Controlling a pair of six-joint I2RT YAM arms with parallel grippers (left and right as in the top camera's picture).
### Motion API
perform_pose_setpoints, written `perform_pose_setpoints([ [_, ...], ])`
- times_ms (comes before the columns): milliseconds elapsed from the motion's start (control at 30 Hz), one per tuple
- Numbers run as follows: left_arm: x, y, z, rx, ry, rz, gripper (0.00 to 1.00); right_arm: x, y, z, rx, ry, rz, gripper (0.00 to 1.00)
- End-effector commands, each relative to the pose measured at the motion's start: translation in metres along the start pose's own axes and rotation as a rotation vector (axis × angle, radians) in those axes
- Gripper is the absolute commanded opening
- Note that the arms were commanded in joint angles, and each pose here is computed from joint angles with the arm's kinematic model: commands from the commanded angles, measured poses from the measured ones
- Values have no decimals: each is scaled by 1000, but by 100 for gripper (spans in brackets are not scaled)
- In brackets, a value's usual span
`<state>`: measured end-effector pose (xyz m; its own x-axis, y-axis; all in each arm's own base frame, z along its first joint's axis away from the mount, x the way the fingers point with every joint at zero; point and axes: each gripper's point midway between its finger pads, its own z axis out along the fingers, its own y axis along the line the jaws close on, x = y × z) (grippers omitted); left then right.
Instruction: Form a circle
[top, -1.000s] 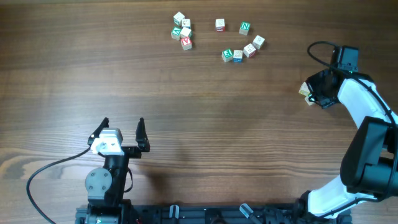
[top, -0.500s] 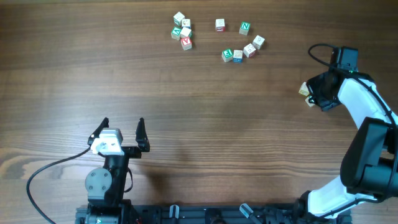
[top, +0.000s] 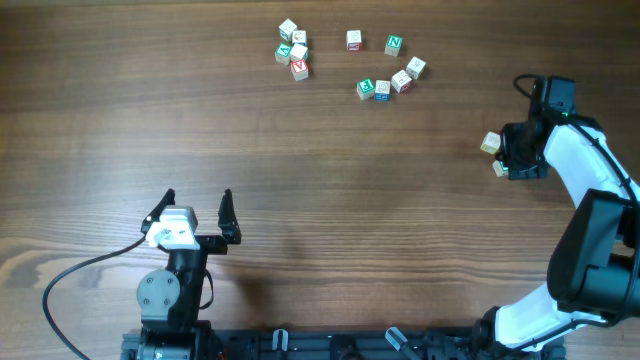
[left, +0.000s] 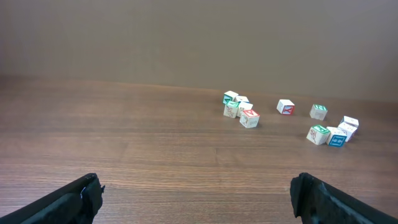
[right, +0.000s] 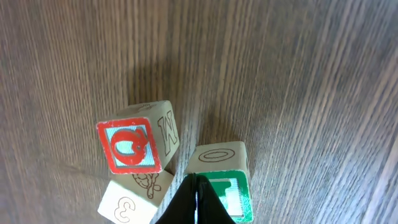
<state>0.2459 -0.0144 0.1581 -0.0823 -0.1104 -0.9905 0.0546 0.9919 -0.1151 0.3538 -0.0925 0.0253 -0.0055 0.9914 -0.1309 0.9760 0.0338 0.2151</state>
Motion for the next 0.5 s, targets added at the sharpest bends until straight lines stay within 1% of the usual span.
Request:
perform_pose_setpoints([
  [0,2,-4,0,20,1,-6,100,1,-15,9,52,-11,71,4],
  [333,2,-4,0,20,1,-6,100,-5,-1,9,-4,-37,77,4],
  [467,2,-4,0,20,1,-6,100,0,6,9,-29,-18,70,5],
])
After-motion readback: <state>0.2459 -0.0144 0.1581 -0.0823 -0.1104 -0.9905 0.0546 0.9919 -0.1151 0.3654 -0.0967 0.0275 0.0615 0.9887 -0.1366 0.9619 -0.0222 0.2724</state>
